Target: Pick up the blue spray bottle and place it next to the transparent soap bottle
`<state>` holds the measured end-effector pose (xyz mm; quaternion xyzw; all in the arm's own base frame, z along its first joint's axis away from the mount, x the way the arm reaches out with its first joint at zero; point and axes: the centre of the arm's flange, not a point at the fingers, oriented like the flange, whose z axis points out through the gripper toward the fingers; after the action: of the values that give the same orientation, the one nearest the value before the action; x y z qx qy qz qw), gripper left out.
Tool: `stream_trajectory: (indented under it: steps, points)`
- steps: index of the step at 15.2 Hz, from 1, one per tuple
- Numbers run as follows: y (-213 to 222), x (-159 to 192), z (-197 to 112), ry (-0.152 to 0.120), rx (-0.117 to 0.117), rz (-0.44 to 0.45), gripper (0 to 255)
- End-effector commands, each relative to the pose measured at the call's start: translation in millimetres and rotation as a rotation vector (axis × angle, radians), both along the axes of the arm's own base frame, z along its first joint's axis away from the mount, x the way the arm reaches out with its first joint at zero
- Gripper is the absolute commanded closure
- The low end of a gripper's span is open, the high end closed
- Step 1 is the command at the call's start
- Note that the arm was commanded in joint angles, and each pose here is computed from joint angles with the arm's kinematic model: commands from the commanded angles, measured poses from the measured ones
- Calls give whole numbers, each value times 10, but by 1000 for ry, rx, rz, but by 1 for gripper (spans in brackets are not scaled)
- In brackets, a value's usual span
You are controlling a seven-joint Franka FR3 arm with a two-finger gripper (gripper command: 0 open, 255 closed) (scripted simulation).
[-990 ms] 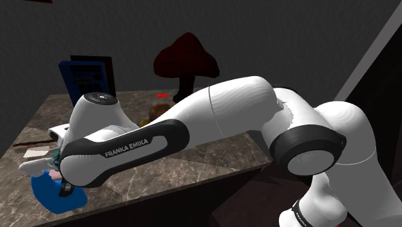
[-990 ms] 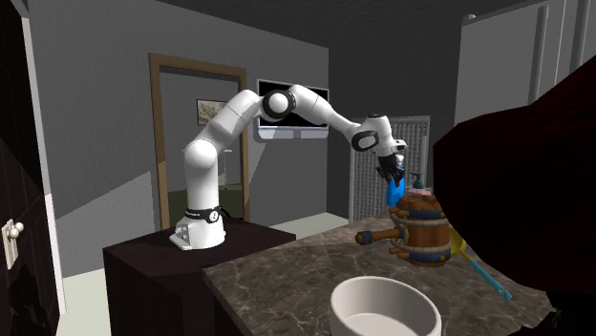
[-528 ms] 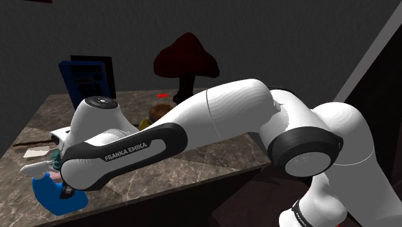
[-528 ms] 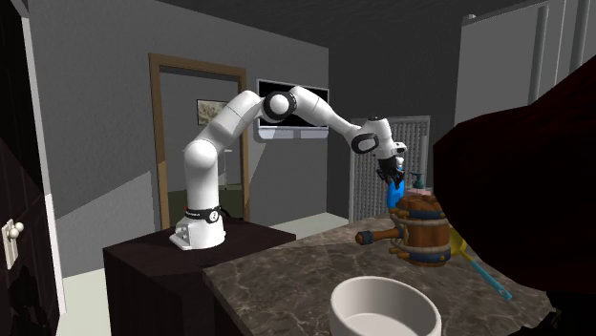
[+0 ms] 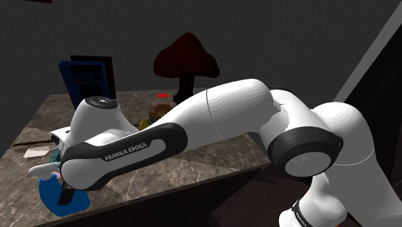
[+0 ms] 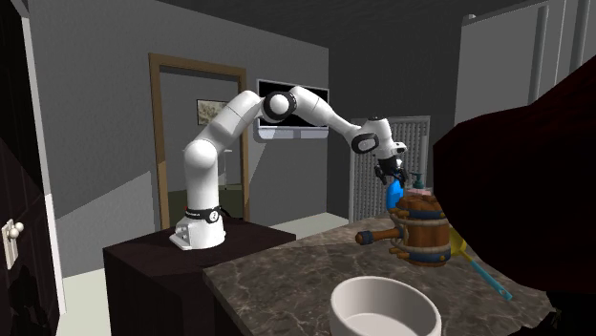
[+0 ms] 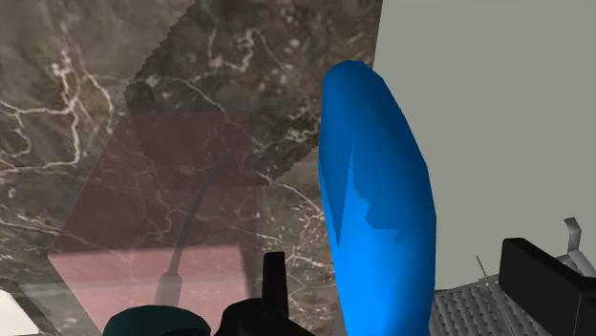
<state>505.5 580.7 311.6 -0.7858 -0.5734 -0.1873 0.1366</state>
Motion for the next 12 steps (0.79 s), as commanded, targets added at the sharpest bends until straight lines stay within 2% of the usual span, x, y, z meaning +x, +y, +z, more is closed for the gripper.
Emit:
stream_trajectory:
  steps: [1,4,12]
  points:
    - [-56,-18,118,0,0,0,0]
    - [-214,-69,446,0,0,0,0]
    - [-214,-68,446,0,0,0,0]
